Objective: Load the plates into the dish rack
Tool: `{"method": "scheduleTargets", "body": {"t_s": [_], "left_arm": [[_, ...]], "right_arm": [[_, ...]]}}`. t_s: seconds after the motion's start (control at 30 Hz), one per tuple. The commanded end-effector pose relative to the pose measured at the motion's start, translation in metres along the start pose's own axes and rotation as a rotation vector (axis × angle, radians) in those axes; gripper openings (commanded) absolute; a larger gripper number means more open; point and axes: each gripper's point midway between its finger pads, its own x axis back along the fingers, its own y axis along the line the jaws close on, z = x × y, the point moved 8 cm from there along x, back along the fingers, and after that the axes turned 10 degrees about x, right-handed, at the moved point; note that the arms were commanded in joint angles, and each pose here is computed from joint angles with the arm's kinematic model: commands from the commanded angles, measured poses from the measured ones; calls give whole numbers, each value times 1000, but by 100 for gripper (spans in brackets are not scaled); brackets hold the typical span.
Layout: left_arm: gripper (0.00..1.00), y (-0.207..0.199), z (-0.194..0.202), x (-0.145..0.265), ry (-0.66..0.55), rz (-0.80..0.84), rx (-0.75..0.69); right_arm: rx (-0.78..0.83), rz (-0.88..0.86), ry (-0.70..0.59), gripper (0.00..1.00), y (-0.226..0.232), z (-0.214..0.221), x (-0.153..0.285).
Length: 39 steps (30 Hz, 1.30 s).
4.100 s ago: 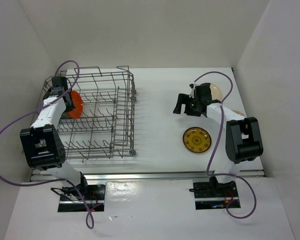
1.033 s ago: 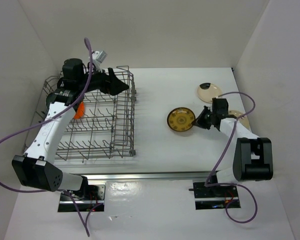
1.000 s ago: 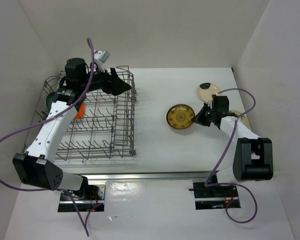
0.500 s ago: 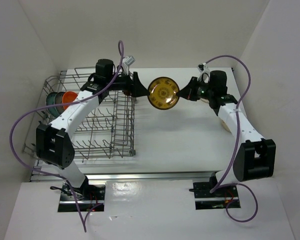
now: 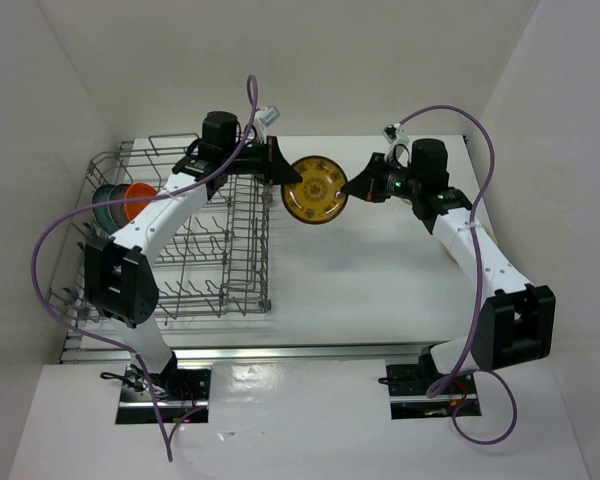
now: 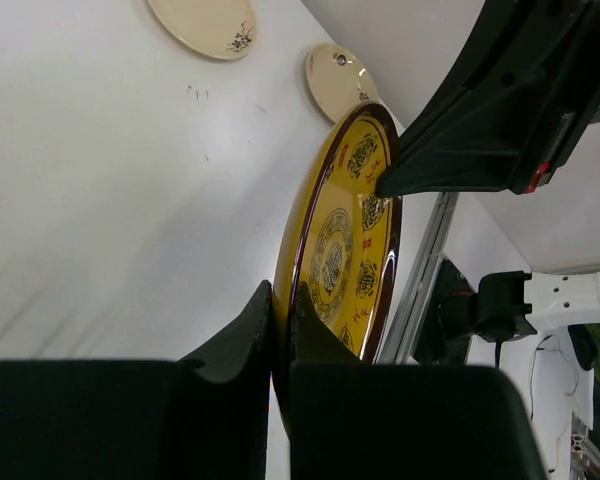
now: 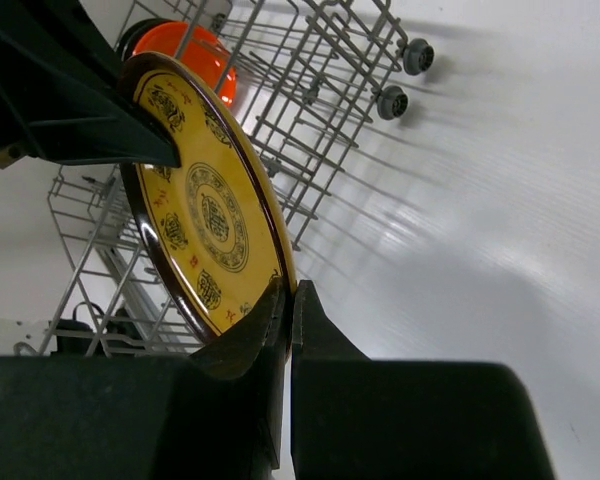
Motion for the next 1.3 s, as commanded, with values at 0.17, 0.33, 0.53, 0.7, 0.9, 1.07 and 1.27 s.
{"method": "scheduleTargets", "body": {"t_s": [0.17,0.33,0.53,0.7,0.9,1.07,1.27], "left_arm": [[0,-43,-32,12,-90,69,-112],[0,-69,-69,51,-279,-24,-212],[0,-60,-96,157,-586,-363,-234],[0,-20,-80,229,-680,-756,-140],[0,31,-47,278,-670,-998,-20],[0,72,-26,296,-618,-1226,18],[0,92,-16,301,-551,-1370,19]], "right_arm": [[97,-15,-109,35,23,-35,13],[81,76,-133,100,22,-33,22],[86,273,-204,100,16,-29,43],[69,379,-213,100,3,-17,45],[-5,503,-138,100,-38,5,29],[-83,505,-73,100,-71,20,23],[-146,477,-31,100,-88,32,23]]}}
